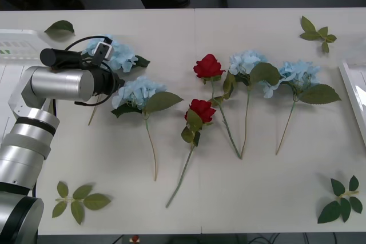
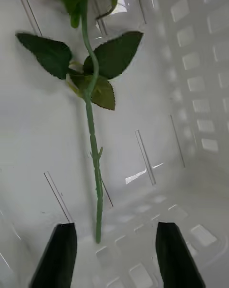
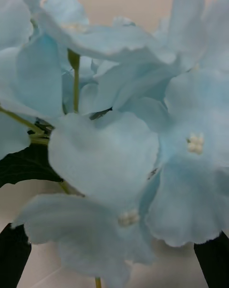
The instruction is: Place the red flowers into the right box and the blue flowers into the left box. If a person shows an open palm, hand one flower to the person first, then continue sorting.
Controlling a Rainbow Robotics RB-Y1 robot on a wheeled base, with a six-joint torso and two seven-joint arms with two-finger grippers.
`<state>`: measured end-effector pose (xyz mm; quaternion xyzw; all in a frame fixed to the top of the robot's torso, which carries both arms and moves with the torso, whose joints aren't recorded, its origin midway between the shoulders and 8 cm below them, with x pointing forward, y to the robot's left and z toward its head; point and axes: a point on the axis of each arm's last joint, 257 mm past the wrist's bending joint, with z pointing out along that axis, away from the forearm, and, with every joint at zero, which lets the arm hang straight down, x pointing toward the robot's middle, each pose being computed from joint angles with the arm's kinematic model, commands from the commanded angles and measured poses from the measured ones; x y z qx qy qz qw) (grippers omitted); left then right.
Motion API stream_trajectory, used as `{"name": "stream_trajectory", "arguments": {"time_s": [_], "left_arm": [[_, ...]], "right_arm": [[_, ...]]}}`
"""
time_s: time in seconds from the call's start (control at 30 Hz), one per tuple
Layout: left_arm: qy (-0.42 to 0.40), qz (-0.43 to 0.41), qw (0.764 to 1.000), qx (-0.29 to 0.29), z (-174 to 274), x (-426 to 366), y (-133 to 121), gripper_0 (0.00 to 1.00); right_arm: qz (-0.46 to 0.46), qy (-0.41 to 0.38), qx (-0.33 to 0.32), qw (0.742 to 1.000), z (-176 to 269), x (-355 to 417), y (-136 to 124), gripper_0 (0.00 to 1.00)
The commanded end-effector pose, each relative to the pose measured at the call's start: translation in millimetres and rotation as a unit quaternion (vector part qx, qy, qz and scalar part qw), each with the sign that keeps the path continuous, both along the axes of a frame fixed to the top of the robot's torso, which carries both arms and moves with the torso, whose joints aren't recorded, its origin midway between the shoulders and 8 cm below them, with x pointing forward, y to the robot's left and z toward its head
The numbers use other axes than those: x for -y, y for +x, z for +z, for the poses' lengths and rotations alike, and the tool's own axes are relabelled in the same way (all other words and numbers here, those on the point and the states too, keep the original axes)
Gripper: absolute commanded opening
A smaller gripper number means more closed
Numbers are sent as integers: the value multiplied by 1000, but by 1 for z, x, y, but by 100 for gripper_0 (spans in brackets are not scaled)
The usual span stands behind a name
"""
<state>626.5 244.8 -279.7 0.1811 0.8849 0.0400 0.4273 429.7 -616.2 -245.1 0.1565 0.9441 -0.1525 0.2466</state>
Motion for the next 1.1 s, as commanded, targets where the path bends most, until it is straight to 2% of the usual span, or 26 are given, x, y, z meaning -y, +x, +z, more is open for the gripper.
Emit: {"name": "stream_trajectory", "arguments": {"time_s": [0.03,0.2,0.43,0.47,0.53,0.57,0.63,0.93,1.1], "left_arm": [[-13,11,1000,24,26,1,13,88],[-10,14,1000,14,16,-3,10,78],[-7,20,1000,17,1,-12,10,74],[-8,22,1000,18,-2,-13,10,70],[-6,21,1000,19,-2,-14,10,47],[-6,21,1000,18,-3,-14,10,28],[-8,20,1000,18,-2,-13,10,0],[-21,21,999,22,3,-9,11,0],[-30,25,999,11,26,-13,6,0]], "right_arm": [[8,-7,21,1000,35,6,5,100],[51,16,26,998,60,-31,10,100],[126,80,43,988,84,-107,12,100],[137,90,46,985,86,-120,12,100],[149,102,48,982,86,-136,11,100],[151,113,51,981,87,-147,12,100],[155,138,56,977,85,-169,13,100],[159,208,46,964,61,-247,20,100],[151,219,40,963,41,-275,28,100]]}}
